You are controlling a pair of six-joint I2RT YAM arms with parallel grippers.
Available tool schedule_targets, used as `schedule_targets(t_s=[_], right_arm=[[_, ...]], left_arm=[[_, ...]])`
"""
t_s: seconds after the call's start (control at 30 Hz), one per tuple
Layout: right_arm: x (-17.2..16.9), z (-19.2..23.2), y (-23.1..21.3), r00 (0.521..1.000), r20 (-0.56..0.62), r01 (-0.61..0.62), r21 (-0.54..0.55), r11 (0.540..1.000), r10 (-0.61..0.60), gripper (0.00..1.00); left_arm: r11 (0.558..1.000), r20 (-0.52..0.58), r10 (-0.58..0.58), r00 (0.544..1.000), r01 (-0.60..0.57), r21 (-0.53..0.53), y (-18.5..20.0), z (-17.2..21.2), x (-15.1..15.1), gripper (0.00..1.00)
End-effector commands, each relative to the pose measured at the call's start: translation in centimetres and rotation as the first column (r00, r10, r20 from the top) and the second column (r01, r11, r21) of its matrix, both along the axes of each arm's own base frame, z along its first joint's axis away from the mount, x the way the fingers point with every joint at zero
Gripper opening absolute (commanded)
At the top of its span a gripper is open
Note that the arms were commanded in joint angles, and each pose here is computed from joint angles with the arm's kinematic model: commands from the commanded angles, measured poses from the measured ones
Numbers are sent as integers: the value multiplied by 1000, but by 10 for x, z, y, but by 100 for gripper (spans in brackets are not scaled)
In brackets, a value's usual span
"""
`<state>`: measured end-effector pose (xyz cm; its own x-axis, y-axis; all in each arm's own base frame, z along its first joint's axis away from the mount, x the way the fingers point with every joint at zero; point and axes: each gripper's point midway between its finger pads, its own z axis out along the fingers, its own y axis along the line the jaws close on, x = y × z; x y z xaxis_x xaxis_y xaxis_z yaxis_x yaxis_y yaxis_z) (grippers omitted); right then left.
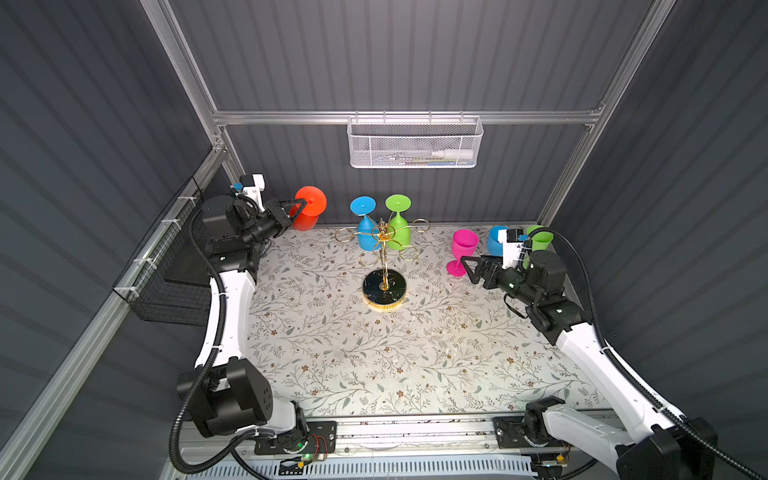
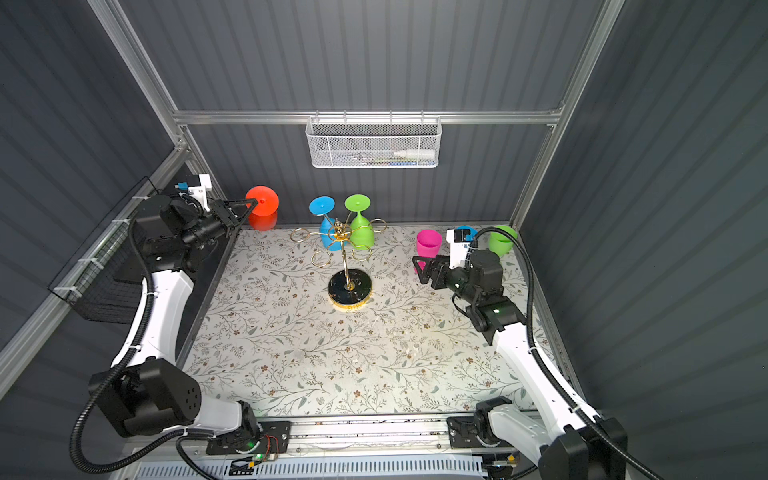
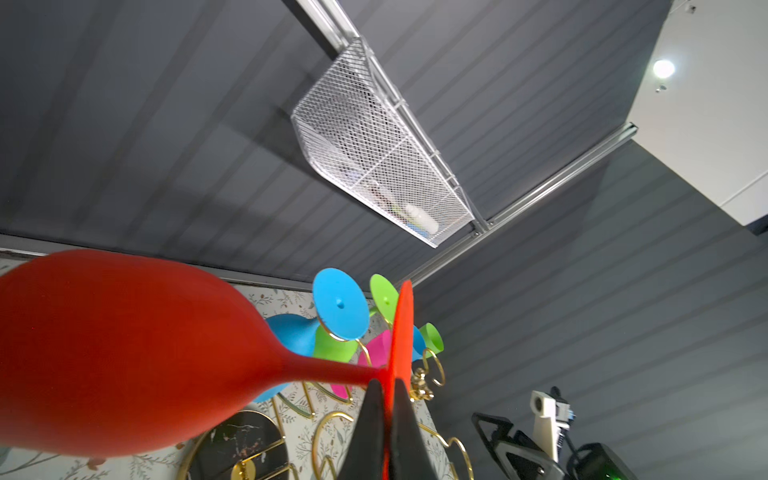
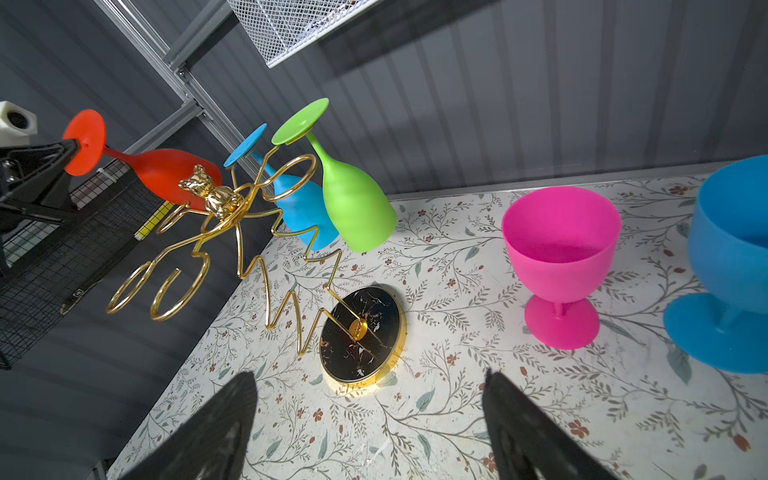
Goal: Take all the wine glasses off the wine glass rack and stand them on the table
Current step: 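Lift the red glass off the rack and pull it away with the left gripper, then carry the red glass toward the right gripper while the right gripper approaches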
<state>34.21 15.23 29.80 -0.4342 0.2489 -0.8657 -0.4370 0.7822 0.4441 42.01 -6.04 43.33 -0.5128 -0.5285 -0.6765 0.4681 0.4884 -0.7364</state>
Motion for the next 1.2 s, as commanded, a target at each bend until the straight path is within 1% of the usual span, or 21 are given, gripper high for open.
schedule_targets(t_s=[0.0,0.2,0.3,0.4,0.53,0.73,0.87,0.9,1.03,1.1,1.17], right_arm=[[-5,19,3,998,53,-23,-14,1000,24,87],[-5,34,4,994,102,-35,-25,999,37,88],[-7,47,10,986,146,-74,-16,997,76,87],[-14,68,22,961,238,-144,-4,990,141,88],[-21,87,37,920,342,-181,-55,982,189,88],[-32,105,69,845,448,-245,-157,957,290,91],[-43,119,93,777,518,-272,-234,933,357,93],[-41,116,101,764,521,-281,-261,924,380,94],[-46,121,118,701,571,-275,-335,901,427,97],[-46,123,123,678,592,-259,-361,896,435,99],[-45,124,127,662,606,-248,-378,892,441,99]], left_arm=[[996,102,-86,991,88,-11,-15,43,-30,0],[988,171,-153,973,153,11,-27,77,-68,0],[980,191,-197,962,198,11,-34,92,-86,0],[970,202,-241,949,244,6,-42,101,-104,0],[950,201,-309,929,312,21,-57,102,-123,0],[890,170,-452,876,456,16,-94,98,-140,0],[852,164,-518,840,524,5,-116,99,-145,0],[838,159,-539,827,546,0,-122,99,-147,0],[780,141,-618,774,625,-12,-147,95,-154,0],[752,120,-652,749,659,-25,-159,90,-157,0],[733,103,-673,732,679,-38,-167,85,-157,0]])
